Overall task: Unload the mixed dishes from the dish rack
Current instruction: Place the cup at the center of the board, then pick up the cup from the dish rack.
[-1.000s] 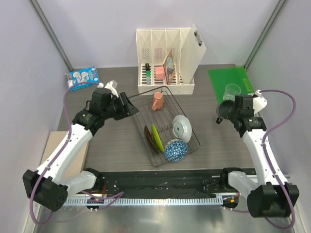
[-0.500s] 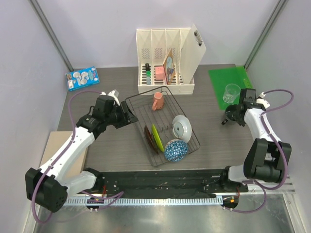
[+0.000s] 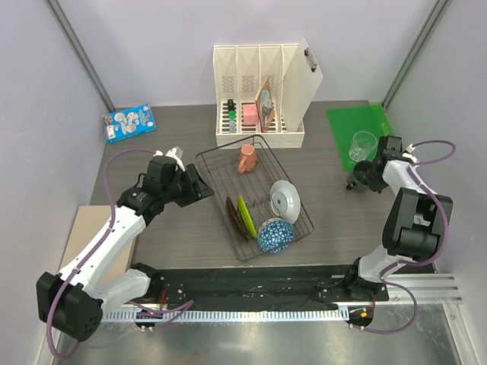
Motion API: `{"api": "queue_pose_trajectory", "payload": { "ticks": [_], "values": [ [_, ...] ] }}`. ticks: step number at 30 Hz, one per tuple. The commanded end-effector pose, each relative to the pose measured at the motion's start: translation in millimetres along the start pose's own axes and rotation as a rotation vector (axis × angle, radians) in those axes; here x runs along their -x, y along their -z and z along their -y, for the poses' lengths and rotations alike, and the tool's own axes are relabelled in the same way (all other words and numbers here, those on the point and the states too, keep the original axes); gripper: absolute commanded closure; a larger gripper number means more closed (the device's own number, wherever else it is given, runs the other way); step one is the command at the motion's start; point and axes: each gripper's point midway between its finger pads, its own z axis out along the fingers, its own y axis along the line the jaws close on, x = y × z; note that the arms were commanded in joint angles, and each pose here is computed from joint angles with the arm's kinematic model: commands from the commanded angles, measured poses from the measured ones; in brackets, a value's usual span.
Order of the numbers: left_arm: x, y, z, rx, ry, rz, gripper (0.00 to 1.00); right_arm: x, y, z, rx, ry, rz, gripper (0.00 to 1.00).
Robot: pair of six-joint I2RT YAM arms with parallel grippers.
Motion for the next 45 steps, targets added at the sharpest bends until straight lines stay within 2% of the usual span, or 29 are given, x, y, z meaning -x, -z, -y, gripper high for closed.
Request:
{"api": "queue_pose_trajectory", "payload": {
  "ticks": [1,4,5,7,11,19,28,29,30,31,32,33,34,35,36,40,45],
  "values": [
    [3.9,0.5,1.1,-0.010,0.006,0.033,0.48,29.6,-2.8,-29.4,0.073,-0.053,0.068,0.99],
    [3.2,-0.2,-1.1,0.000,0.008,0.031,0.48,32.8,-6.0,-34.5,0.078,-0.054,0.065,0.84],
    [3.8,0.0,-1.4,0.002,0.005,0.033,0.48,32.5,-5.7,-36.4,0.086,-0.054,0.060,0.74],
    [4.7,0.7,-1.9,0.007,0.002,0.037,0.48,33.5,-1.6,-37.2,0.096,-0.061,0.064,0.62],
    [5.1,0.3,-2.9,0.012,-0.001,0.039,0.48,33.7,10.0,-36.7,0.124,-0.076,0.072,0.48],
    [2.9,-0.4,-5.2,0.020,-0.002,0.030,0.48,30.0,49.1,-35.8,0.227,-0.116,0.077,0.43],
    [7.4,0.2,-3.6,0.032,-0.022,0.028,0.44,16.9,138.3,-62.1,0.508,-0.104,0.086,0.42],
    [9.2,1.1,2.4,0.009,-0.040,0.027,0.41,11.3,146.7,-67.0,0.546,-0.091,0.082,0.42],
    [7.3,0.7,6.6,-0.010,-0.056,0.017,0.38,17.8,171.6,-77.6,0.646,-0.090,0.142,0.42],
    [5.3,-3.0,9.2,-0.017,-0.063,0.002,0.32,-6.6,198.9,-99.8,0.786,-0.025,0.110,0.42],
    [1.4,-4.6,15.8,-0.042,-0.071,-0.019,0.21,-25.2,205.1,-106.1,0.854,0.010,0.108,0.42],
    [1.6,-6.3,20.6,-0.054,-0.073,-0.032,0.18,-21.1,246.8,-122.2,1.029,0.031,0.202,0.38],
    [1.2,-8.1,24.0,-0.062,-0.074,-0.045,0.13,-34.9,261.7,-130.4,1.100,0.073,0.213,0.36],
    [1.2,-12.5,27.6,-0.065,-0.070,-0.071,0.03,-55.5,281.7,-140.6,1.182,0.126,0.216,0.33],
    [1.6,-14.3,29.9,-0.070,-0.072,-0.083,0.00,-67.8,290.5,-143.5,1.209,0.181,0.214,0.32],
    [16.3,-18.0,48.6,-0.104,-0.084,-0.078,0.00,-100.7,296.6,-161.6,1.201,0.384,0.241,0.32],
    [59.2,-26.0,72.9,-0.087,-0.153,0.045,0.00,-131.2,294.2,-159.7,1.258,0.423,0.228,0.32]
  ]
}}
